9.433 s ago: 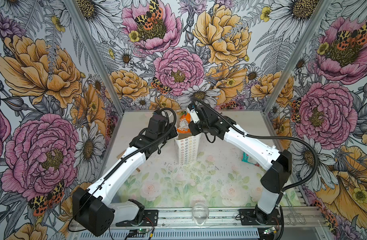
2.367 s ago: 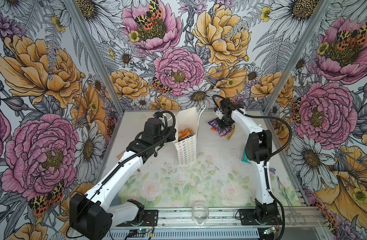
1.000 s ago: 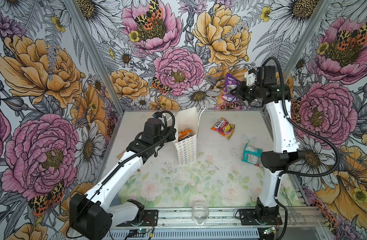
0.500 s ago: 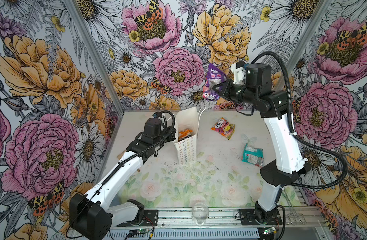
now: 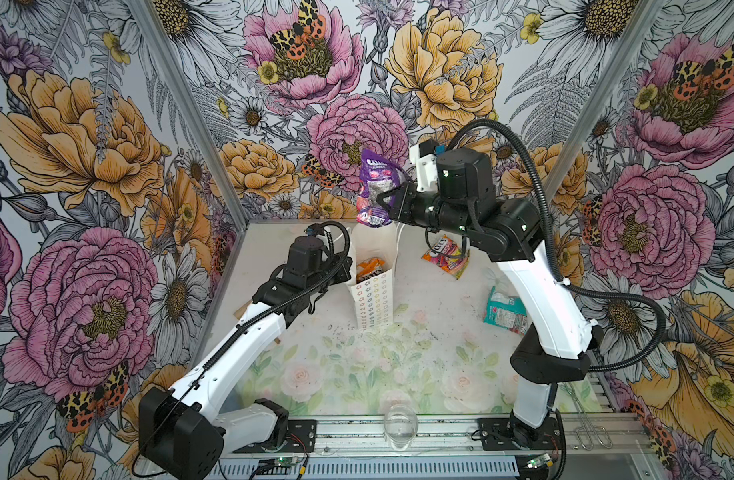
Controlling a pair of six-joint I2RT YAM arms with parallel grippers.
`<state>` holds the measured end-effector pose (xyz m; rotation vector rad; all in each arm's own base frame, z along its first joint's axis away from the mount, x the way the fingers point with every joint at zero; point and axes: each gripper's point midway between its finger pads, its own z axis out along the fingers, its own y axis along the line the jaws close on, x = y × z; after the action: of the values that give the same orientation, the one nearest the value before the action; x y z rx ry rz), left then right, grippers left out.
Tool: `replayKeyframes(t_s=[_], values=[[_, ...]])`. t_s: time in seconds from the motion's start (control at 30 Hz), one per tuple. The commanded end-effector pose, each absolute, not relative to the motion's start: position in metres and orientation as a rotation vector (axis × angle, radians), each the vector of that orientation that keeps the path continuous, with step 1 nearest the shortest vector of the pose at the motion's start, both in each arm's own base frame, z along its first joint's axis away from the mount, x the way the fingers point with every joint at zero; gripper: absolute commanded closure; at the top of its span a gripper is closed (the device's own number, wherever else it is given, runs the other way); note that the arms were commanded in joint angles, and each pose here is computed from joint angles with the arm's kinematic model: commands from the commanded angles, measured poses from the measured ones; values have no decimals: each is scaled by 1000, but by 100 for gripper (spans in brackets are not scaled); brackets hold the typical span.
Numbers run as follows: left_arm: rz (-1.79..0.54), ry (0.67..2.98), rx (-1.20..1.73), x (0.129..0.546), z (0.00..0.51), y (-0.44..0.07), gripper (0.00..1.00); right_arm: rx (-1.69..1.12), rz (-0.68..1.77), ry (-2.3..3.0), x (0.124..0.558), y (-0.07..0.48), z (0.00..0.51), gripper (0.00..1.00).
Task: Place the snacks into the paper bag
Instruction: 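Lower the purple packet into the bag held by the left gripper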
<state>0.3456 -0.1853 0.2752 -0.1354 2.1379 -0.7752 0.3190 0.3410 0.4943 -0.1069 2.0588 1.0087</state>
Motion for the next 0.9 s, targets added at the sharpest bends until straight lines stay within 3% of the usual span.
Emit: replayKeyframes(t_s=[0.0, 0.87], values=[[-806, 2053, -153, 345, 299, -181, 100, -64, 964, 2071, 334, 353, 478, 100], [-793, 2058, -182, 344, 294, -177, 100, -6, 783, 2308, 358, 360, 379, 100]])
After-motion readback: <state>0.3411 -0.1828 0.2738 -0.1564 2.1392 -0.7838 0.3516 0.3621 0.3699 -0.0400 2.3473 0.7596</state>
